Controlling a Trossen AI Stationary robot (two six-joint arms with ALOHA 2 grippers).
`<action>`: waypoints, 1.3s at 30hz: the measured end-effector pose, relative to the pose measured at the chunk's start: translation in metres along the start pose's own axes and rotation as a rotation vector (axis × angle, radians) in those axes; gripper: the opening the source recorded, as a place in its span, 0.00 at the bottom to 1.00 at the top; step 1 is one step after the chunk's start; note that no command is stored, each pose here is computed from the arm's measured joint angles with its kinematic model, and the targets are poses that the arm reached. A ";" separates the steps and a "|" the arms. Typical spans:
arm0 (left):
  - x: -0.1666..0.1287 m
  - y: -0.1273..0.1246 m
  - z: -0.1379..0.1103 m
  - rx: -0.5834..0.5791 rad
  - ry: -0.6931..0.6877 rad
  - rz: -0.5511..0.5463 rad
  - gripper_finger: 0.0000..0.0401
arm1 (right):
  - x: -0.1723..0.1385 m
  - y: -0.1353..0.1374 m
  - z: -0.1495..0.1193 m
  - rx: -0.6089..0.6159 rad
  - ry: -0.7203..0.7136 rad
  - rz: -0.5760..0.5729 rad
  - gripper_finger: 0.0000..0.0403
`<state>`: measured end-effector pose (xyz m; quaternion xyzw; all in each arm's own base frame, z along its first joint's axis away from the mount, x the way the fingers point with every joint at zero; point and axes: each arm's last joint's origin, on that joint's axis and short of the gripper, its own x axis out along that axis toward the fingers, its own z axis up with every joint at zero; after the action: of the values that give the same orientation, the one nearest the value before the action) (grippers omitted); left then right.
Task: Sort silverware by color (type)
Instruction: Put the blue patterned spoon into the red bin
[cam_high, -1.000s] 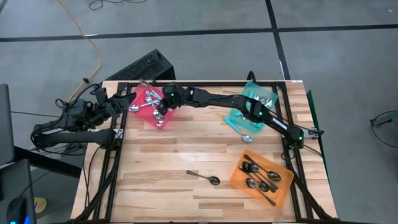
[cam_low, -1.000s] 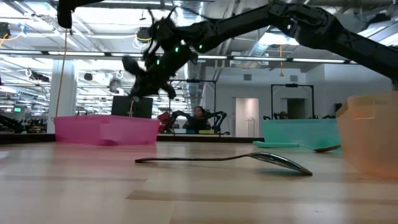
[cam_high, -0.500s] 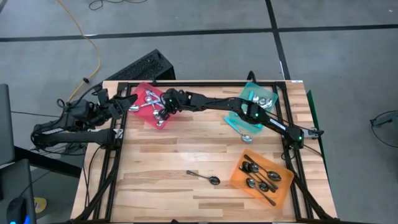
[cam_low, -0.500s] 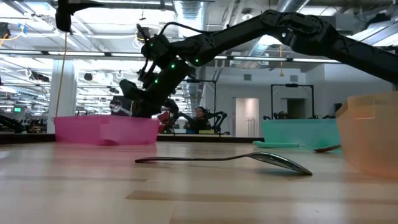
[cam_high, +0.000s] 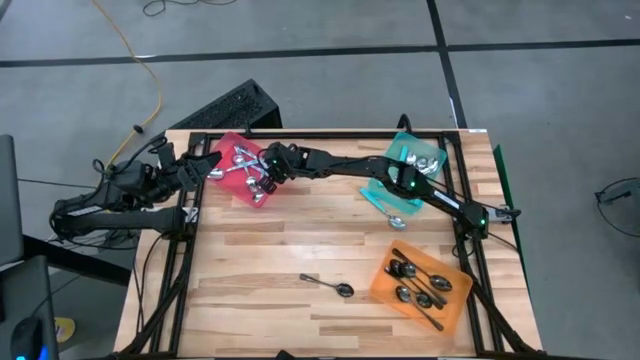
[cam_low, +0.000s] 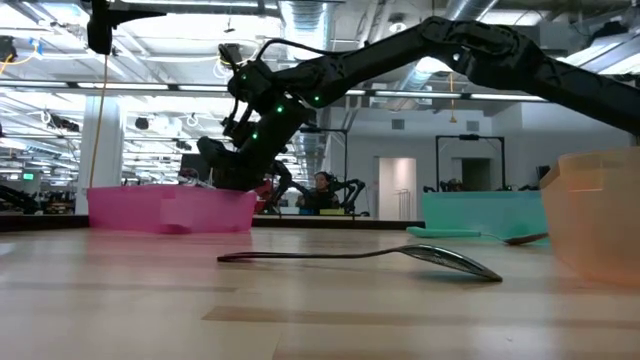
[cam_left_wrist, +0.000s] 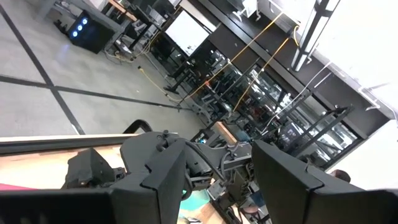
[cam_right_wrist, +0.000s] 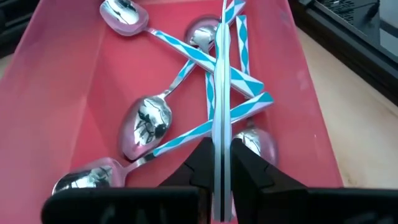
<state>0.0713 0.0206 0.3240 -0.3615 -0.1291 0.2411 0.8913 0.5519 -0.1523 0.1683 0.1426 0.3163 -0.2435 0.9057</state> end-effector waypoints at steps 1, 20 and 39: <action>0.000 0.000 0.000 0.000 0.000 0.000 0.42 | 0.000 -0.001 0.000 0.001 0.000 -0.001 0.13; 0.000 0.002 -0.002 0.010 0.021 0.019 0.42 | 0.013 -0.004 -0.012 -0.026 0.033 -0.035 0.14; 0.000 0.002 -0.002 0.010 0.005 0.035 0.42 | 0.015 -0.006 -0.012 -0.047 0.029 -0.009 0.23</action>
<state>0.0711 0.0212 0.3211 -0.3596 -0.1195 0.2565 0.8892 0.5528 -0.1578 0.1489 0.1234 0.3358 -0.2377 0.9031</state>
